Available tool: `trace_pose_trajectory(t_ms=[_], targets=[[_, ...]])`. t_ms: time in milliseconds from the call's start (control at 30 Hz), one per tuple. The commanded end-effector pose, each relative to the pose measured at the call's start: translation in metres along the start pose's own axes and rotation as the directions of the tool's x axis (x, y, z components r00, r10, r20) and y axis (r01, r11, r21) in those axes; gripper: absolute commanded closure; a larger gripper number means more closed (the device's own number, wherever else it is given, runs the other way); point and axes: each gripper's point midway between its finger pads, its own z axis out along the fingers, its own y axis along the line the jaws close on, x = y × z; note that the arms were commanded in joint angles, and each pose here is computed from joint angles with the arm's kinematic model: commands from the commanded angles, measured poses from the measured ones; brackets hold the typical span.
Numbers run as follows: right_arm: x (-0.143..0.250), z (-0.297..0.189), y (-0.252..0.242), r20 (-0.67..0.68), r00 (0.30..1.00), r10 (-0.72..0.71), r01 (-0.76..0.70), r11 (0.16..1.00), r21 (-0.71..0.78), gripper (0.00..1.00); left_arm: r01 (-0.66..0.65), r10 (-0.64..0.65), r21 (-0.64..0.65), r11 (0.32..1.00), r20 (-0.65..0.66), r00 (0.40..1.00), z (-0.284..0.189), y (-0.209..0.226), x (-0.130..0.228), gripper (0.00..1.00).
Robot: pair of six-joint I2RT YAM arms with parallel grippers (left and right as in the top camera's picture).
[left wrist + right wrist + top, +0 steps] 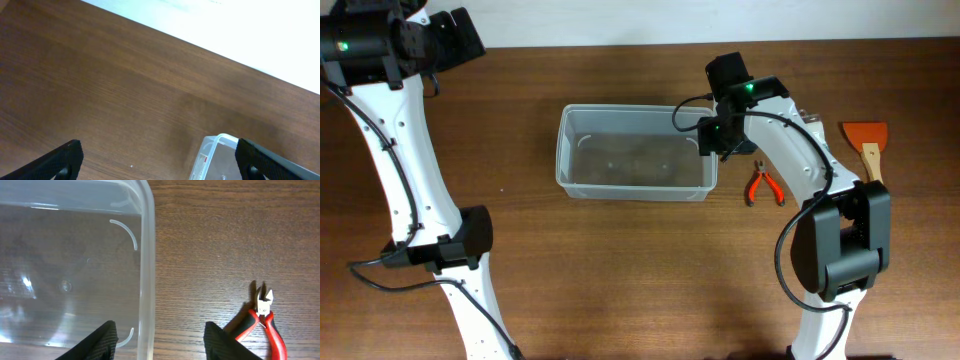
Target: Pack container
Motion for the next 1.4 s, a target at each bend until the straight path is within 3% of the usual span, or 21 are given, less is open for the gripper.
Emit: trace_pose_trajectory(t_ms=[0,433,767,1067,1367], targets=[[-0.0029,0.0017,0.0033,0.001,1.0,0.003,-0.003,1.0,-0.003,0.48,-0.015,0.014,0.023,1.0,0.037,0.999,-0.0179,-0.0031,-0.0046,0.01],[-0.0057,0.0018,0.004,0.012,1.0,0.0,0.0,1.0,-0.005,0.76,-0.015,0.014,0.022,1.0,0.037,0.999,-0.0179,-0.0029,-0.0046,0.01],[-0.0088,0.0018,0.0087,0.026,0.997,-0.079,0.08,0.996,-0.029,0.78,-0.015,0.014,0.023,1.0,0.037,0.999,-0.0179,-0.0031,-0.0046,0.01],[-0.0108,0.0016,0.0092,0.034,0.995,-0.089,0.09,0.995,-0.03,0.87,-0.015,0.014,0.023,1.0,0.037,0.999,-0.0179,-0.0031,-0.0046,0.01],[-0.0108,0.0018,0.0092,0.035,0.993,-0.114,0.115,0.993,-0.029,0.87,-0.015,0.014,0.022,1.0,0.038,0.999,-0.0179,-0.0029,-0.0046,0.01]])
